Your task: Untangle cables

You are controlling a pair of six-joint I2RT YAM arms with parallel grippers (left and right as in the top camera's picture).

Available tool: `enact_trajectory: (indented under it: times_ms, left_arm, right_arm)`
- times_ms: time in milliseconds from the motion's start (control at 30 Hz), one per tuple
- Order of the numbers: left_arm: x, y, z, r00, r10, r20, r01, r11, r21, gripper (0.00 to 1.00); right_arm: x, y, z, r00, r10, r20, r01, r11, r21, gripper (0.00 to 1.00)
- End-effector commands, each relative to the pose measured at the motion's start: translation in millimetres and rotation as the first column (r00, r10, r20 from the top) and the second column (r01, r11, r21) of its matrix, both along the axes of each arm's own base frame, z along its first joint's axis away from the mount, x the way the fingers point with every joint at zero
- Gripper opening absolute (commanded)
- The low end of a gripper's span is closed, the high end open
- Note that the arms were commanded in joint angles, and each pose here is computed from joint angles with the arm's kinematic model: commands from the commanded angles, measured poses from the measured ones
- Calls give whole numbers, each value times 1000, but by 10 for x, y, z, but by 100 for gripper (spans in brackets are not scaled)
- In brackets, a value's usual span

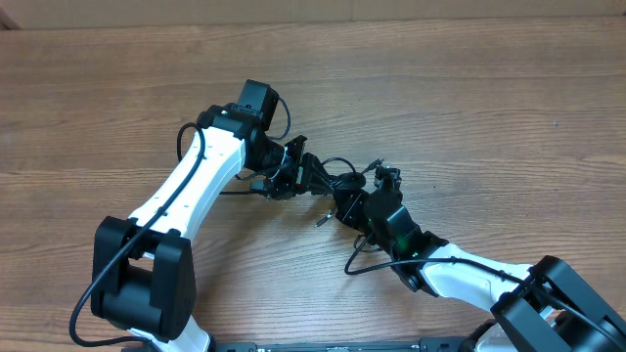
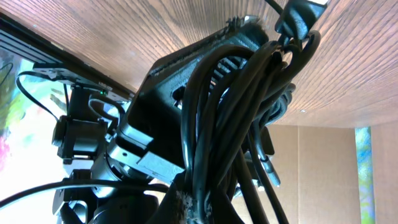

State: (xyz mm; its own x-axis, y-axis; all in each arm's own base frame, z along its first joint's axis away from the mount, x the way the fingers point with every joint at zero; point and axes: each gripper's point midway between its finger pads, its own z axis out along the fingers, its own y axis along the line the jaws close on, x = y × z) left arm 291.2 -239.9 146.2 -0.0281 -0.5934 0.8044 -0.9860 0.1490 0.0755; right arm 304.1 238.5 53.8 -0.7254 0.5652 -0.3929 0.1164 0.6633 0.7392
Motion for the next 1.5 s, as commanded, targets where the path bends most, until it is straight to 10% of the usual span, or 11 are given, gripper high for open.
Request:
enact_trajectory:
  times_ms: [0, 400, 633, 767, 1000, 1467]
  left_arm:
    - [27, 3, 65, 1000, -4, 11, 5, 1000, -31, 4]
    - [651, 576, 12, 959, 90, 270, -92, 996, -3, 5]
    - [734, 758, -22, 939, 80, 333, -93, 995, 24, 4]
    - [759, 822, -103, 912, 7, 409, -49, 995, 92, 4]
    - [776, 871, -156, 825, -152, 545, 71, 983, 167, 4]
    - [795, 974, -260, 526, -473, 707, 291, 881, 373, 4]
  right_arm:
    - [21, -53, -28, 999, 37, 35, -34, 996, -82, 4]
    - [-826, 374, 5, 856, 498, -139, -490, 867, 88, 4]
    - [-1008, 313, -88, 824, 519, -228, -509, 854, 105, 4]
    - [-1021, 303, -103, 822, 518, -239, -508, 855, 104, 28]
    - [-936, 307, -54, 837, 507, -206, -497, 862, 103, 100]
    - [-447, -171, -61, 921, 329, -210, -314, 944, 102, 100]
